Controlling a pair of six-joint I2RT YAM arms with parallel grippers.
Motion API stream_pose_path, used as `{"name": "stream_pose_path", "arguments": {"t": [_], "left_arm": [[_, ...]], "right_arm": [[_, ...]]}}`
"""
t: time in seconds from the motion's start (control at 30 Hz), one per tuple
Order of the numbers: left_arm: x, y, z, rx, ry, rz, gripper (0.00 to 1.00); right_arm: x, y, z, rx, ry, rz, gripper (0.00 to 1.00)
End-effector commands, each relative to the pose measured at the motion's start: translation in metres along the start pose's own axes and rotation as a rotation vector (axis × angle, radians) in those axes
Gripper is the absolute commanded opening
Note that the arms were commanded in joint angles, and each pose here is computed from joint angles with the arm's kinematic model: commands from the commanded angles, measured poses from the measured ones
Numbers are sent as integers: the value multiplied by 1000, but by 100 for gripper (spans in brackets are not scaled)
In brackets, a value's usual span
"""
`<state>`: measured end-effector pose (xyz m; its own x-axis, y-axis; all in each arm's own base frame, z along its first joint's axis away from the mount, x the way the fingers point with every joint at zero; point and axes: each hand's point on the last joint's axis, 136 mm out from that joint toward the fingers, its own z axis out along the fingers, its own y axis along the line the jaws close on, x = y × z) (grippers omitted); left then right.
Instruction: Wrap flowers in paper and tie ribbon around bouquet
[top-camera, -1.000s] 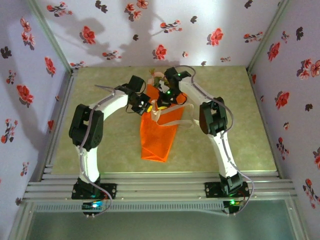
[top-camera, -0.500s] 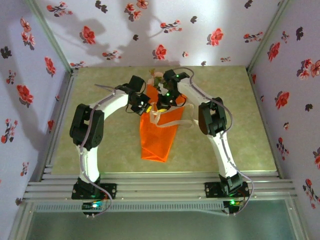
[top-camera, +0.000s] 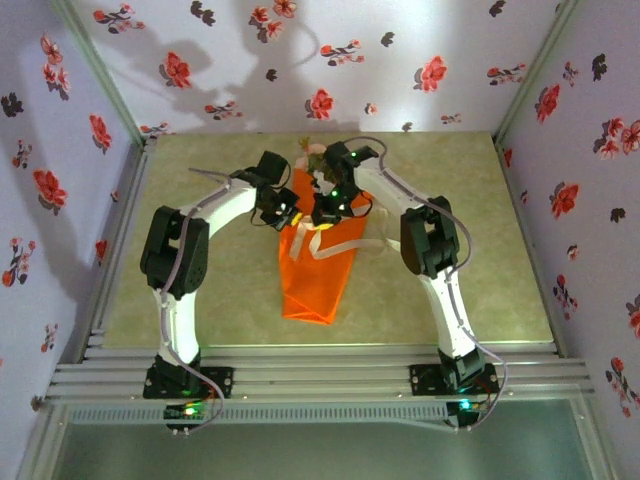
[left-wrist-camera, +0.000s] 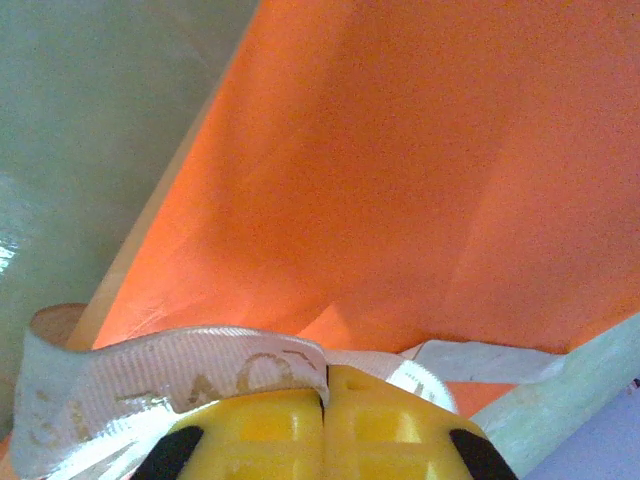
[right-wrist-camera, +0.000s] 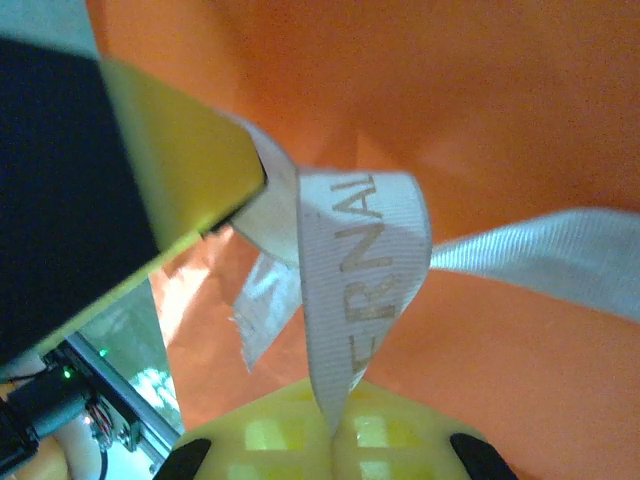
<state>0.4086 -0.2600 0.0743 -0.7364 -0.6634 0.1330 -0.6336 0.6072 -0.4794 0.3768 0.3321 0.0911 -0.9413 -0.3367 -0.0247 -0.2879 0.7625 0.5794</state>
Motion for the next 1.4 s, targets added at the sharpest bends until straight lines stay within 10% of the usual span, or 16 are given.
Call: {"name": "stream_pose_path", "arguments": {"t": [0.0, 0.5, 0.8, 1.37], "left_arm": [[-7, 3, 3, -32, -11, 14, 0], [2, 1, -52, -76, -75, 159, 56], [32, 47, -54, -303, -17, 449, 40], [16, 35, 17, -396, -88, 722, 48]], "right_arm": [[-11, -9, 6, 7, 6, 21, 0], [-18, -15, 22, -24, 9, 56, 0], [-19, -16, 22, -26, 5, 64, 0], [-22, -17, 24, -54, -3, 85, 0]]}}
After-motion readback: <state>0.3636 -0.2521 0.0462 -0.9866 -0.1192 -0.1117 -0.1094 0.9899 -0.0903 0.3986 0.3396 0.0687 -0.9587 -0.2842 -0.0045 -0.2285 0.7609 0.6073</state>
